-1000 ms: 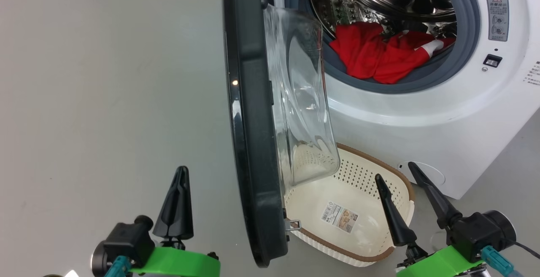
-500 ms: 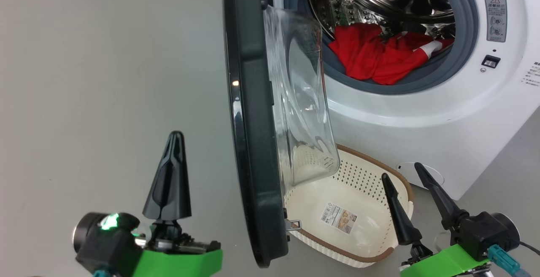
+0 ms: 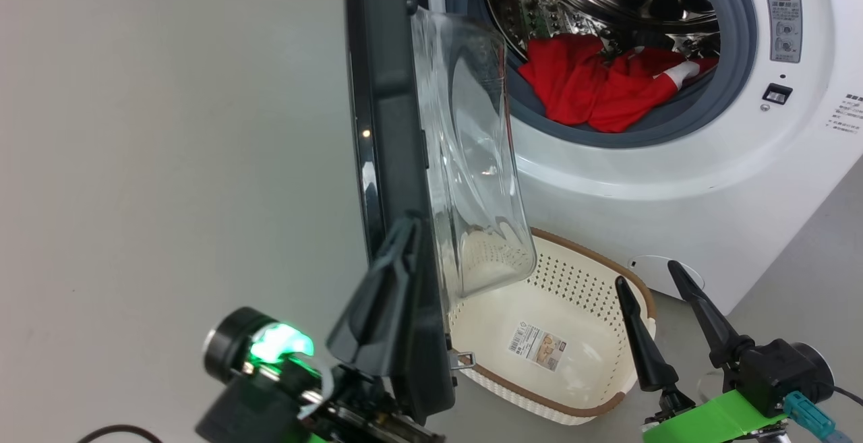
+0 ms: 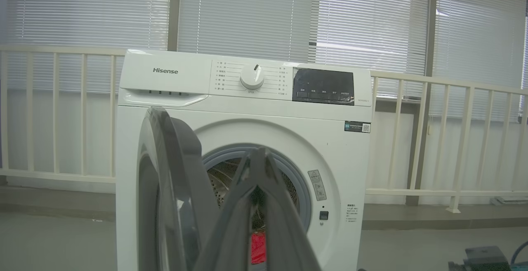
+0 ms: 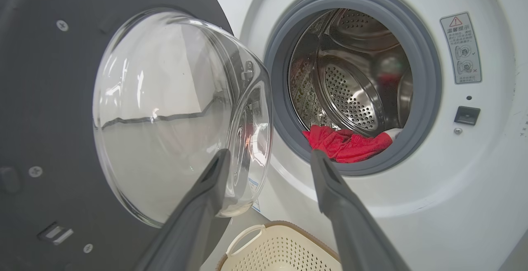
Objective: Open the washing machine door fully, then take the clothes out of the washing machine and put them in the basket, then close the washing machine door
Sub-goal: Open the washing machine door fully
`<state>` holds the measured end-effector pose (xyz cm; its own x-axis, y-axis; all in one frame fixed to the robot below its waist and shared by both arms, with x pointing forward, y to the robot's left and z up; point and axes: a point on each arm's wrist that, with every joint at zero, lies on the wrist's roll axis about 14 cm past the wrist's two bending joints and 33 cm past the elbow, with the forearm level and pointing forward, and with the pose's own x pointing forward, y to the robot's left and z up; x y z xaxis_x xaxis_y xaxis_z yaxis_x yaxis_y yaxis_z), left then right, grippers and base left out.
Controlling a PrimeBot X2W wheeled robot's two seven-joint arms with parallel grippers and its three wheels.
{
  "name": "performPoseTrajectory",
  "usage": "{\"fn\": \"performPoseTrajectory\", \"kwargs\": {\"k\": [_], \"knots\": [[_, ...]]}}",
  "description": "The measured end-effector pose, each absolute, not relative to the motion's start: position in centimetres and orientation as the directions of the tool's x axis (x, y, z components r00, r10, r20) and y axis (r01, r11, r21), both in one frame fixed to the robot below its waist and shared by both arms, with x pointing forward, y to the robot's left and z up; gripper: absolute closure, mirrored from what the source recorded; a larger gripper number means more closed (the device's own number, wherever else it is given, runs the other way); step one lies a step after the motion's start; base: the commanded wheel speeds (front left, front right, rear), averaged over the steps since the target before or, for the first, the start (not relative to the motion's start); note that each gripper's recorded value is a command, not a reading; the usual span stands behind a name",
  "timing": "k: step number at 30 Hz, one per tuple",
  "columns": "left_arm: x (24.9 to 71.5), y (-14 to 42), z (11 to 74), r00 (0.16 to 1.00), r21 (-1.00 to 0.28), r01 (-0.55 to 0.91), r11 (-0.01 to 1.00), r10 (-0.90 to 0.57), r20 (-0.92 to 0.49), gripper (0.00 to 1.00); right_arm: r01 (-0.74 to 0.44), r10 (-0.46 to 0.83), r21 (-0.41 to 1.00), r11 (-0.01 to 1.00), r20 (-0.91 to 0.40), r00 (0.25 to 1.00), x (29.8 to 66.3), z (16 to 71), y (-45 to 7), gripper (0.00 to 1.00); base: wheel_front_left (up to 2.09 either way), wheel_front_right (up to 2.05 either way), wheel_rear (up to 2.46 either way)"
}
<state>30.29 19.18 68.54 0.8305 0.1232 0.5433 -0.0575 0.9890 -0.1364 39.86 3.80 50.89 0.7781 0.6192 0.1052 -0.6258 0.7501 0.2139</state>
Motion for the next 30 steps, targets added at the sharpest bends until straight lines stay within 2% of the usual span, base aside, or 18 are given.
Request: {"fn": "performPoseTrajectory", "kwargs": {"k": [8, 16, 21, 30], "knots": [[31.2, 15.6, 67.1, 0.887, -0.149, 0.069, 0.987, 0.008, 0.461, 1.0, -0.618, 0.613, 0.215, 0.756, 0.099, 0.784, 40.0, 50.7, 3.5, 0.0, 0.0, 0.0, 0.0], [32.2, 12.9, 62.9, 0.957, -0.253, 0.169, 0.953, -0.098, 0.272, 1.0, -0.614, 0.61, 0.23, 0.755, 0.098, 0.786, 40.0, 50.7, 3.5, 0.0, 0.0, 0.0, 0.0], [32.5, 12.7, 58.7, 0.987, -0.305, 0.143, 0.941, -0.112, 0.115, 1.0, -0.615, 0.61, 0.233, 0.753, 0.1, 0.786, 39.8, 50.7, 3.5, 0.0, 0.0, 0.0, 0.0], [32.9, 14.6, 55.1, 1.0, -0.287, 0.024, 0.958, -0.026, -0.003, 1.0, -0.608, 0.605, 0.249, 0.754, 0.098, 0.79, 39.8, 50.6, 3.3, 0.0, 0.0, 0.0, 0.0]]}}
